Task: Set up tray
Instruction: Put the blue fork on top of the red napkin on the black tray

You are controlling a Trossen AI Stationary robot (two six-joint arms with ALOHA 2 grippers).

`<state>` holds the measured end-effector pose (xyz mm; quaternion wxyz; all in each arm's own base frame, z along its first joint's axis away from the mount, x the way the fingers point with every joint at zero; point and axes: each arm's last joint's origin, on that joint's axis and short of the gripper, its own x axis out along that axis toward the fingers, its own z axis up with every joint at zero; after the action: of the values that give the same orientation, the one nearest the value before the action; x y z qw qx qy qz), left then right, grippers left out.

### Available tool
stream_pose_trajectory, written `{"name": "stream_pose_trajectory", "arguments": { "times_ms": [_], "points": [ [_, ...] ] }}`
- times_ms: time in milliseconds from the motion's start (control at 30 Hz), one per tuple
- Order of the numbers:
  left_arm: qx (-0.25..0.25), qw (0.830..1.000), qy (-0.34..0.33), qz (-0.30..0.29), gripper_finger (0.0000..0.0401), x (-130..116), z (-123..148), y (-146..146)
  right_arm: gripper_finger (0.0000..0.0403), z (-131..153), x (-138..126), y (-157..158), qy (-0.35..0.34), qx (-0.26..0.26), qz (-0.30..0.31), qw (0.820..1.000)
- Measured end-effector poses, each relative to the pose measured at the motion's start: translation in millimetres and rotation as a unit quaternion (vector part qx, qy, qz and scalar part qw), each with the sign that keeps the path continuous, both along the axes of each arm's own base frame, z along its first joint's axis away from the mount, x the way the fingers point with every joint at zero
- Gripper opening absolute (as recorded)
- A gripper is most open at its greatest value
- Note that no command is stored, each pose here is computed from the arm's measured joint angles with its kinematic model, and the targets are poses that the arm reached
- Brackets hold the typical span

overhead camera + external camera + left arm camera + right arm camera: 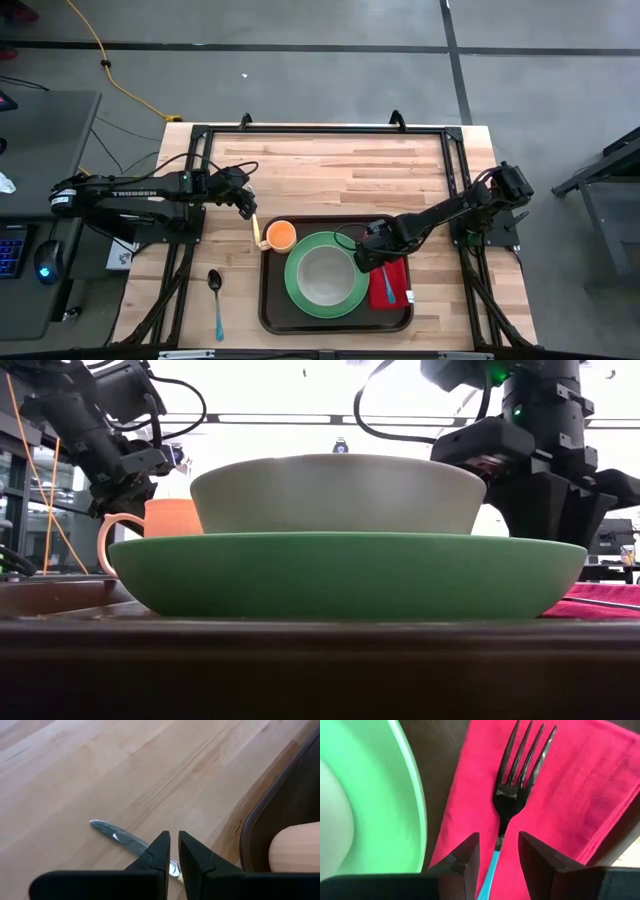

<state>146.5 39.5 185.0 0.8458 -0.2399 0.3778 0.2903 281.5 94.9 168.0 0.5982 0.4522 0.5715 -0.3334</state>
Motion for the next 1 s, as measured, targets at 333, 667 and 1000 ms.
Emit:
{"name": "stream_pose_trajectory", "arguments": {
  "times_ms": [333, 667, 1000],
  "points": [
    [0.003, 1.0, 0.0, 0.002, 0.0067, 0.0, 0.0, 0.2, 0.0113, -9.2, 5.6, 2.8, -0.001, 0.016, 0.007, 1.0],
    [0.002, 1.0, 0.0, 0.002, 0.0067, 0.0, 0.0, 0.2, 0.0113, -9.7, 2.3, 2.6, 0.014, 0.009, 0.015, 1.0],
    [0.002, 1.0, 0.0, 0.002, 0.0067, 0.0, 0.0, 0.2, 0.0112, -9.8, 1.5, 2.0, 0.017, 0.003, 0.015, 1.0]
  ]
}}
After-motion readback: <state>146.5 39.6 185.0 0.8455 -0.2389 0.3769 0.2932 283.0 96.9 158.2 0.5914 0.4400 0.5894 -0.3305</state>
